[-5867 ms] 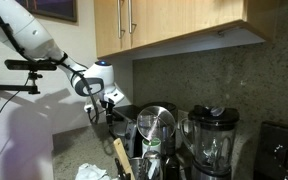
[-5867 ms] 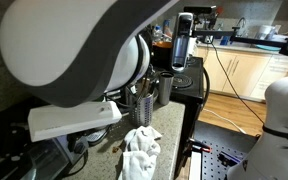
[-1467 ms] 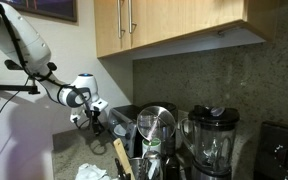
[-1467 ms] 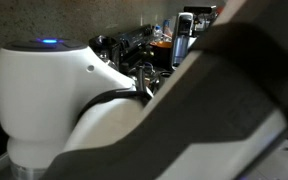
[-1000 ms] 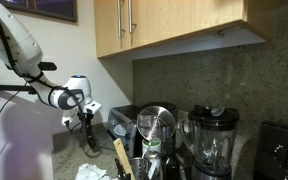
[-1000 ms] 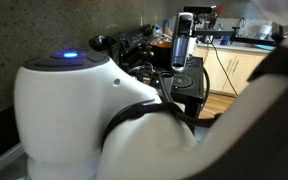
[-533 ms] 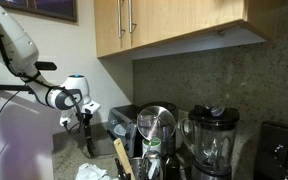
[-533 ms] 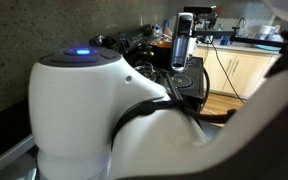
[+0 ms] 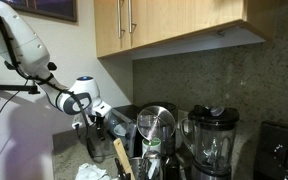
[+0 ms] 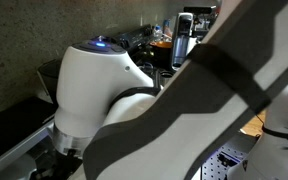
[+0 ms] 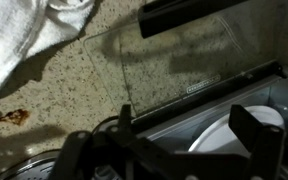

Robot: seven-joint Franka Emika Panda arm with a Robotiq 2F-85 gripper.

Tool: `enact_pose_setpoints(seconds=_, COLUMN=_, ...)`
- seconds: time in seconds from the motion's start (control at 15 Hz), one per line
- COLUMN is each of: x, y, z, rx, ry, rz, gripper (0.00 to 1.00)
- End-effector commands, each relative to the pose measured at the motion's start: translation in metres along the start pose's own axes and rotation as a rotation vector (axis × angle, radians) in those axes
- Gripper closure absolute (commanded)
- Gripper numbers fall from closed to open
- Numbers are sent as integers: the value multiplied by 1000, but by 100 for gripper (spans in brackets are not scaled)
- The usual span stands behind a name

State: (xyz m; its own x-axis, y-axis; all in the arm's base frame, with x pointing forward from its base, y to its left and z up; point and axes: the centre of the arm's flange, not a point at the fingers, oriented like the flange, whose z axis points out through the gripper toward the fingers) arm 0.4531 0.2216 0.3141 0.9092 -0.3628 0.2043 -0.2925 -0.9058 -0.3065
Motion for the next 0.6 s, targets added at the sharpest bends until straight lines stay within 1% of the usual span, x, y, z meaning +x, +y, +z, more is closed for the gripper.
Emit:
enact_pose_setpoints(seconds=0.0, x=19, y=-2, z=21, rx=55, ry=46, rz=82, gripper=0)
enact_pose_setpoints(seconds=0.2, x=28, y=-8, z=31, rx=114, ry=97, rz=126, gripper=0)
enact_pose_setpoints(seconds=0.53, x=34, y=-20, z=50, rx=196, ry=184, rz=174, gripper=0)
